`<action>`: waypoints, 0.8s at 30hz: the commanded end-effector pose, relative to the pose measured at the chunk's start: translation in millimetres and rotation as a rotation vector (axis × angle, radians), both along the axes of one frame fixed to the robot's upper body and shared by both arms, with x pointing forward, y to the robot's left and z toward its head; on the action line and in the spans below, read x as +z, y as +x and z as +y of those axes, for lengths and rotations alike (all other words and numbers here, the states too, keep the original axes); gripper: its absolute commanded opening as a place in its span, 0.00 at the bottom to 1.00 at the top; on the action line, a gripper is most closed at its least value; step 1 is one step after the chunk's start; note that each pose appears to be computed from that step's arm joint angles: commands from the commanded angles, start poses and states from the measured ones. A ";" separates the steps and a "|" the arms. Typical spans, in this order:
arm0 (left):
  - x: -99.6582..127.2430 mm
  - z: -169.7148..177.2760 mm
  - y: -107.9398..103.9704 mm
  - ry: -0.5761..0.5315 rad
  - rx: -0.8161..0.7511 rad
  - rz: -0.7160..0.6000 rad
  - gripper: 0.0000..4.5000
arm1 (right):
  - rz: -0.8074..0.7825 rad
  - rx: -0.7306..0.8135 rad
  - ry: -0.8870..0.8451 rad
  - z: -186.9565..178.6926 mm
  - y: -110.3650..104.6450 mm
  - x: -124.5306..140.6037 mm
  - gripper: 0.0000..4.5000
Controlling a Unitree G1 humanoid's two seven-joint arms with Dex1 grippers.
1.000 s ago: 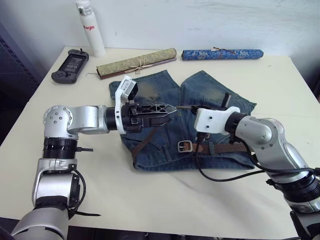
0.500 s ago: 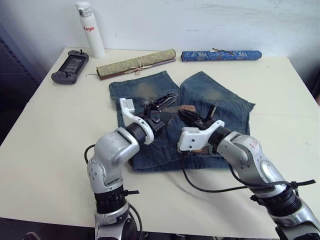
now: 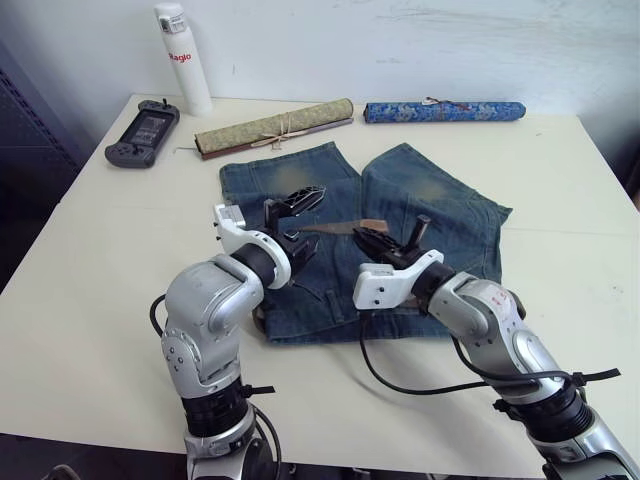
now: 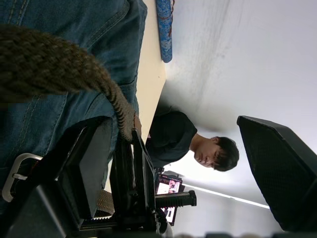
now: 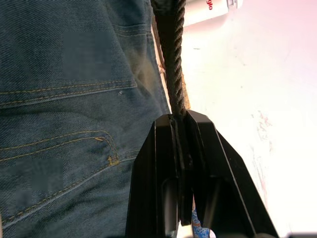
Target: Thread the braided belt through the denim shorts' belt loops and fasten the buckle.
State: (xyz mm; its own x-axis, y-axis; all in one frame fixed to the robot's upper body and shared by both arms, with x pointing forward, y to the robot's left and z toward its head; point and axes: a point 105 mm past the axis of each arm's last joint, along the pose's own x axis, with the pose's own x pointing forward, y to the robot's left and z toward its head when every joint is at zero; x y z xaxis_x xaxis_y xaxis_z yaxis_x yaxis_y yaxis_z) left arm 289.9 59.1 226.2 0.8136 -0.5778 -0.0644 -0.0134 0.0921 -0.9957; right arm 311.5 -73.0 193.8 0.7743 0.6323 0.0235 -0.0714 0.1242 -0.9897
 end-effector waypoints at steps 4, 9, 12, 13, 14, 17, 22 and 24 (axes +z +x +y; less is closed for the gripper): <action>-15.9 -10.2 -6.7 -0.066 -0.027 0.120 0.99 | -0.115 0.018 0.022 0.8 -8.6 28.6 0.00; -14.7 -7.4 2.7 -0.115 -0.011 0.130 0.99 | -0.112 0.049 0.024 4.2 -15.4 28.2 0.00; -16.3 -9.6 8.9 -0.126 -0.024 0.120 0.99 | -0.112 0.072 0.029 7.2 -19.2 29.5 0.00; -17.4 -10.5 11.2 -0.125 -0.029 0.120 0.99 | -0.111 0.079 0.031 8.2 -20.1 29.8 0.00; -19.1 -10.6 13.8 -0.120 -0.032 0.123 0.99 | -0.111 0.086 0.034 9.3 -21.3 30.3 0.00; -21.3 -10.5 17.0 -0.119 -0.035 0.124 0.99 | -0.109 0.094 0.039 11.1 -23.0 31.1 0.00; -23.2 -7.7 17.0 -0.125 -0.025 0.126 0.60 | -0.100 0.087 0.041 9.6 -22.4 30.4 0.00; -23.4 -7.3 16.3 -0.130 -0.024 0.124 0.40 | -0.095 0.087 0.044 9.5 -22.3 30.2 0.00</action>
